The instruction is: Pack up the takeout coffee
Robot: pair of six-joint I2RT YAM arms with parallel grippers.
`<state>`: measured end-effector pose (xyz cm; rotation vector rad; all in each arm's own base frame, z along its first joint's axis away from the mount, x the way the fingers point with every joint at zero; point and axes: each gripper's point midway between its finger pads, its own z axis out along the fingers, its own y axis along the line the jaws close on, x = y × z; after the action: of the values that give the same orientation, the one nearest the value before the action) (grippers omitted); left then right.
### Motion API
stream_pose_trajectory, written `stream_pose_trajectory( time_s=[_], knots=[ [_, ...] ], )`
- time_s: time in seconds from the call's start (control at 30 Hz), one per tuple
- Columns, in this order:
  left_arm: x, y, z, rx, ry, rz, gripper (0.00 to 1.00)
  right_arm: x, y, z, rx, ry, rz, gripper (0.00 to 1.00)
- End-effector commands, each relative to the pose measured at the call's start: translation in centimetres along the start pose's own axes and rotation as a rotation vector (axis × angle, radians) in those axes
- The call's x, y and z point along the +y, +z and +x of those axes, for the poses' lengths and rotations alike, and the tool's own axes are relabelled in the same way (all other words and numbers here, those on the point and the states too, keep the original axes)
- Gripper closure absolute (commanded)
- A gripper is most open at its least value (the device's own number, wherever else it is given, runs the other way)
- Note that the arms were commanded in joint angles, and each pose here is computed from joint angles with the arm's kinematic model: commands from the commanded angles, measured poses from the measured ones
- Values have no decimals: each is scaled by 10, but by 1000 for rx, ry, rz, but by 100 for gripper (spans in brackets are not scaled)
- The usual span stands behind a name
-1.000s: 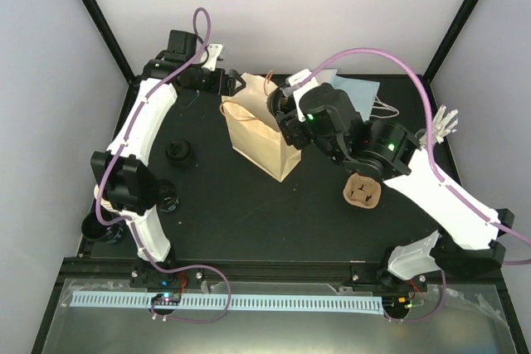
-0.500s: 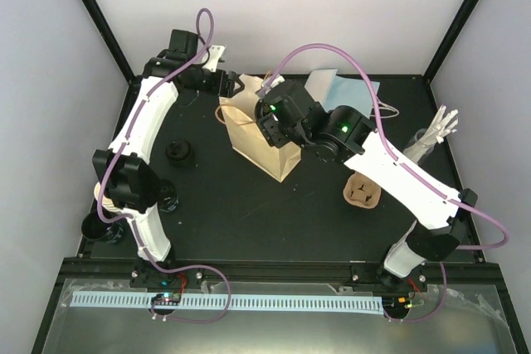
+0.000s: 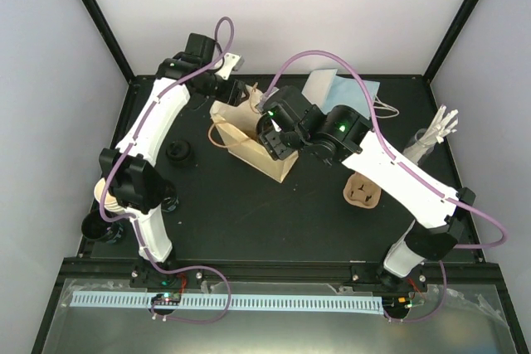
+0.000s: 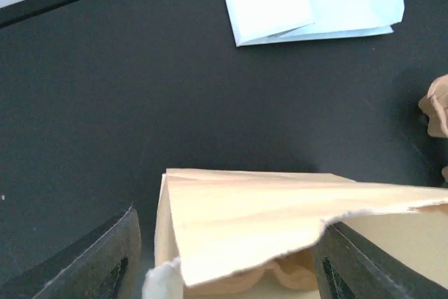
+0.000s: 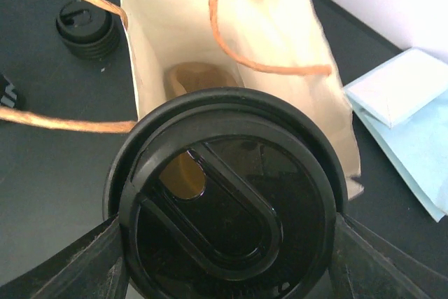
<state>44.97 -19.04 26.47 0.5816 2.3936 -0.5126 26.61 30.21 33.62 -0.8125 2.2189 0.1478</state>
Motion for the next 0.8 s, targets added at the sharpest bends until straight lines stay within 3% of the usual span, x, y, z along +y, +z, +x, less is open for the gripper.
stream_pose_trajectory(
  time_s=[0.0,0.2,0.43,0.57,0.7,0.77],
  knots=[
    [-2,-18,-3,-3,20,-42,33,-1,-17,11,38,-3,-39,38],
    [-15,-32,8,-15,3,-44,33,3,-23,27,75,-33,-83,38],
    [-25,-52,26,-43,-34,-38,24,10,-30,43,103,-59,-147,39],
    [-25,-70,39,-60,-58,-75,17,16,-34,52,124,-68,-176,39],
    [-33,-93,48,-112,-69,-77,2,20,-35,63,144,-84,-173,39],
    [-30,-104,55,-128,-88,-110,1,22,-36,69,150,-93,-178,39]
  ],
)
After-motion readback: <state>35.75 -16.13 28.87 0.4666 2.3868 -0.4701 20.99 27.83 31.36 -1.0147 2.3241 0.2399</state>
